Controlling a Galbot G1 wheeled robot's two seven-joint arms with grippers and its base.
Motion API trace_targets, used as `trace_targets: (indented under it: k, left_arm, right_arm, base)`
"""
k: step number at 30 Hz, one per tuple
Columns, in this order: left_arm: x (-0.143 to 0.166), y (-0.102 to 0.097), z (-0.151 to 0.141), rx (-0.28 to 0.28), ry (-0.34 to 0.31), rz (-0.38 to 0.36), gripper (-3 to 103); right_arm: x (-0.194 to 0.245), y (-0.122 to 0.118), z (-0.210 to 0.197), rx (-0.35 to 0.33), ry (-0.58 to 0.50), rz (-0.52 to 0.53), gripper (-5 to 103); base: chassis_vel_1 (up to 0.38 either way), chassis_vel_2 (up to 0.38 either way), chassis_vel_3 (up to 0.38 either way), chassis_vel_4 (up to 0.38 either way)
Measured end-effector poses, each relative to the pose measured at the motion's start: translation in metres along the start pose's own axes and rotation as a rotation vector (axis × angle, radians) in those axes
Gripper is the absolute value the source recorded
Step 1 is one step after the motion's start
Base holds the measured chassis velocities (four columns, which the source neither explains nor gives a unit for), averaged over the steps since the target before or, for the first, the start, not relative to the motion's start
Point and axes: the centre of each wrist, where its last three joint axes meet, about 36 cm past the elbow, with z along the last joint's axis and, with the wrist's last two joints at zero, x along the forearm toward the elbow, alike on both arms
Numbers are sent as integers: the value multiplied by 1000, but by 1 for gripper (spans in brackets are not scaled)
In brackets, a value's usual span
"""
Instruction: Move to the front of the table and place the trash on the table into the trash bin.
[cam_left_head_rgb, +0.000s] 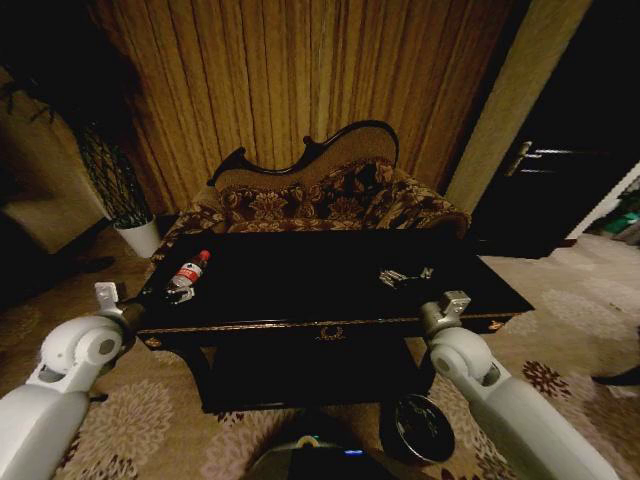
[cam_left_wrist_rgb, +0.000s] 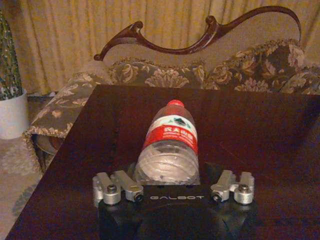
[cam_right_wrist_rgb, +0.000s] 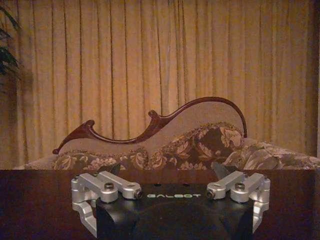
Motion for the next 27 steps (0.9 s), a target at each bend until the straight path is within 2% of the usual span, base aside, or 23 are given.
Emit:
trace_targets:
  k: [2,4,5,7,9,12,15,20,22,23,24,25,27]
  left_arm:
    - [0,0,0,2,0,1,76]
    - [1,-1,-1,2,-2,6,64]
    - [1,-1,-1,2,-2,6,64]
    - [1,-2,-1,4,-4,8,56]
    - [1,-2,0,6,-4,9,53]
    - [1,-2,0,9,-4,10,43]
    - [1,-2,0,9,-6,11,39]
    - [2,-1,-3,10,-18,10,39]
    - [3,-1,-4,-1,-67,12,39]
    - [3,-1,-4,-1,-67,12,39]
    - [5,-1,-5,-30,-122,18,39]
    - [5,-1,-5,-30,-122,18,39]
    - [9,-4,-8,-87,-217,40,39]
  right_arm:
    - [0,0,0,0,0,0,100]
    - [0,0,0,-1,-1,0,100]
    - [0,0,0,-1,-1,0,100]
    - [-1,0,0,-2,1,0,100]
    - [-1,-1,0,-1,1,1,100]
    - [-2,-3,-2,6,-1,4,100]
    - [-3,-4,-3,8,-1,4,100]
    - [-2,-4,-4,2,-2,0,100]
    - [0,-1,-9,-20,-3,-7,100]
    - [0,-1,-9,-20,-3,-7,100]
    - [3,2,-15,-41,-3,-16,100]
    - [3,2,-15,-41,-3,-16,100]
    - [6,6,-25,-77,6,-41,100]
  base:
    - [0,0,0,0]
    - [0,0,0,0]
    - [0,0,0,0]
    - [0,0,0,0]
    - [0,0,0,0]
    - [0,0,0,0]
    - [0,0,0,0]
    - [0,0,0,0]
    - [0,0,0,0]
    - [0,0,0,0]
    - [0,0,0,0]
    - [0,0,0,0]
    - [0,0,0,0]
